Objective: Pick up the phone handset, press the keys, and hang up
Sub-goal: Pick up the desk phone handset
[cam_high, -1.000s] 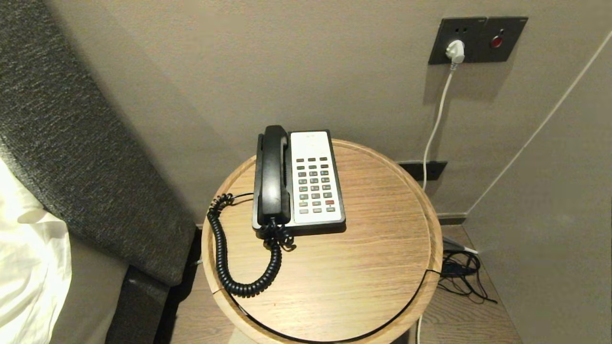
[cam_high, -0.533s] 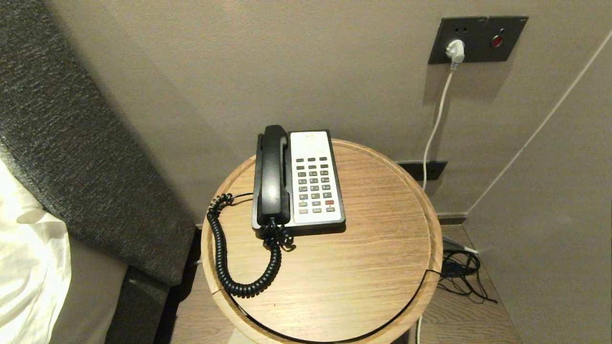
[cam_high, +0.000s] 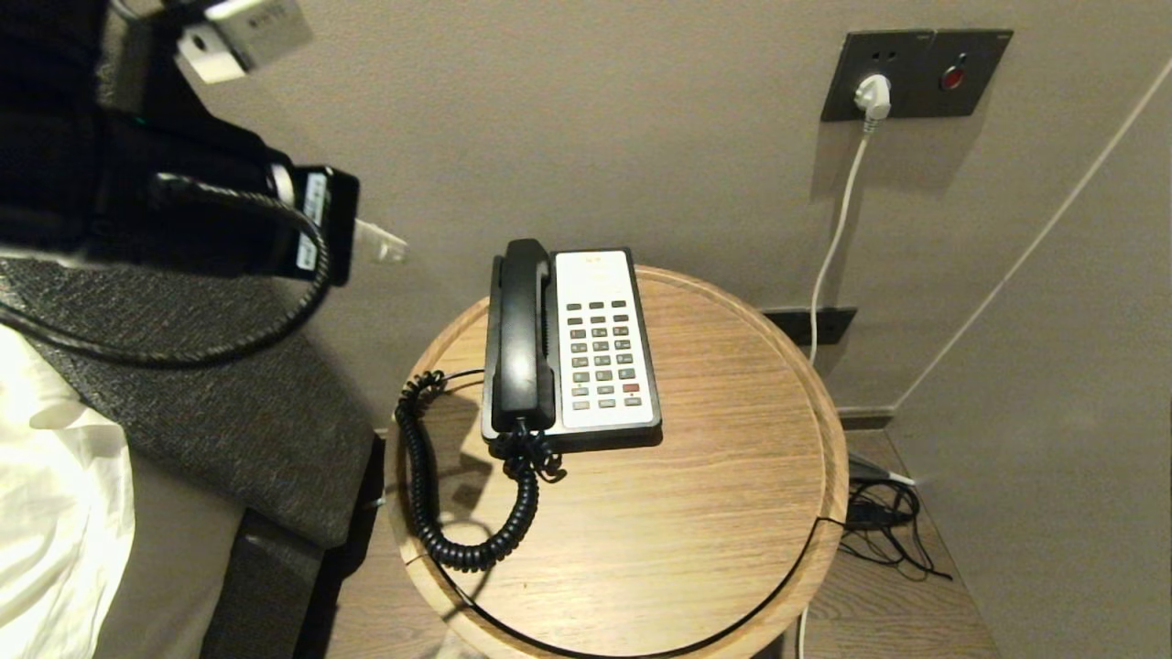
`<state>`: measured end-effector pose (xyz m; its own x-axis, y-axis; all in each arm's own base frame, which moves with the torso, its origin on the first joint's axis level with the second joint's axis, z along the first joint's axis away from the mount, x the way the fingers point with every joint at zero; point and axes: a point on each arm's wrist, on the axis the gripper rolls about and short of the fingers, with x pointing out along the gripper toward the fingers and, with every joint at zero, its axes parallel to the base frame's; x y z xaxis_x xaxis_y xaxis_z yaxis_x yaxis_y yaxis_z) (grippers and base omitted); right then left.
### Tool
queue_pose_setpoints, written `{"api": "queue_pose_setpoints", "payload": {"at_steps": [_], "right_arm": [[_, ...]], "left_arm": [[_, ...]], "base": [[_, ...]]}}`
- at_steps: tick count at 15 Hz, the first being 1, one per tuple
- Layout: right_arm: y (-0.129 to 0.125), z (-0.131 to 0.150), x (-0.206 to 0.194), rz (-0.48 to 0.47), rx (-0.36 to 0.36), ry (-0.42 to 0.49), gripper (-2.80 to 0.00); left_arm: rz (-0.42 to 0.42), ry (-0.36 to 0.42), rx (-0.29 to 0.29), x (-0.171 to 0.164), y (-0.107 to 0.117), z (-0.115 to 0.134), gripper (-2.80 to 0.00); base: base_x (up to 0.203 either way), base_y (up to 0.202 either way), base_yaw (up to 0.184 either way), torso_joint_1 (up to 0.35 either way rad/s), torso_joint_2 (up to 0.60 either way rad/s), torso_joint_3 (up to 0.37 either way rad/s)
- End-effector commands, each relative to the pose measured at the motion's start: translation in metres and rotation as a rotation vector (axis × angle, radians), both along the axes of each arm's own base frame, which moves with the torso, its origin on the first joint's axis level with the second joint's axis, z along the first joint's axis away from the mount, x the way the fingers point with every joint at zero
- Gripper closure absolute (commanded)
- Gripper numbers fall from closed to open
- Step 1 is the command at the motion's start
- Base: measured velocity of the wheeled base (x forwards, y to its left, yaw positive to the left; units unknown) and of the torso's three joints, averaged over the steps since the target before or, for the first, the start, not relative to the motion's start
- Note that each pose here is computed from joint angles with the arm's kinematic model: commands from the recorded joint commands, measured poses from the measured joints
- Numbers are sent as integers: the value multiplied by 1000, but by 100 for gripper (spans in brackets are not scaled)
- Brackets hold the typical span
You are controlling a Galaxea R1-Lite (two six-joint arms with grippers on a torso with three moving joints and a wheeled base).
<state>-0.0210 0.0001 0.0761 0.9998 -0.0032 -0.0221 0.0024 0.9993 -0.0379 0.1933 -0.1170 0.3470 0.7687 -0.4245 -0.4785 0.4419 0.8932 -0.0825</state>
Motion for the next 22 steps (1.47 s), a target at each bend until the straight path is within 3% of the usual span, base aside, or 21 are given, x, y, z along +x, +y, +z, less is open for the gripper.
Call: {"api": "queue_pose_setpoints", "payload": {"at_steps": [1, 4, 6, 9, 12, 14, 17, 19, 22], "right_arm": [[0, 0, 0, 0, 0, -1, 0], [0, 0, 0, 0, 0, 1, 0], [0, 0, 0, 0, 0, -1, 0], [0, 0, 0, 0, 0, -1, 0], [0, 0, 0, -1, -1, -1, 0], [0, 0, 0, -1, -1, -1, 0], [0, 0, 0, 0, 0, -1, 0], [0, 0, 0, 0, 0, -1, 0], [0, 0, 0, -1, -1, -1, 0]], "left_arm": [[-21, 92, 32, 6, -15, -23, 0], [19, 83, 76, 13, -25, -28, 0], [44, 66, 114, 15, -36, -30, -280], [21, 48, 128, 17, -56, -29, -280], [120, 17, 188, 21, -84, -38, -280], [165, 25, 174, 28, -95, -42, -280], [208, 35, 195, 37, -103, -51, -280], [261, 63, 156, 41, -106, -57, -280], [299, 85, 146, 46, -105, -62, -280]], "base": [[0, 0, 0, 0, 0, 0], [0, 0, 0, 0, 0, 0], [0, 0, 0, 0, 0, 0], [0, 0, 0, 0, 0, 0], [0, 0, 0, 0, 0, 0], [0, 0, 0, 0, 0, 0], [0, 0, 0, 0, 0, 0], [0, 0, 0, 0, 0, 0], [0, 0, 0, 0, 0, 0]]}}
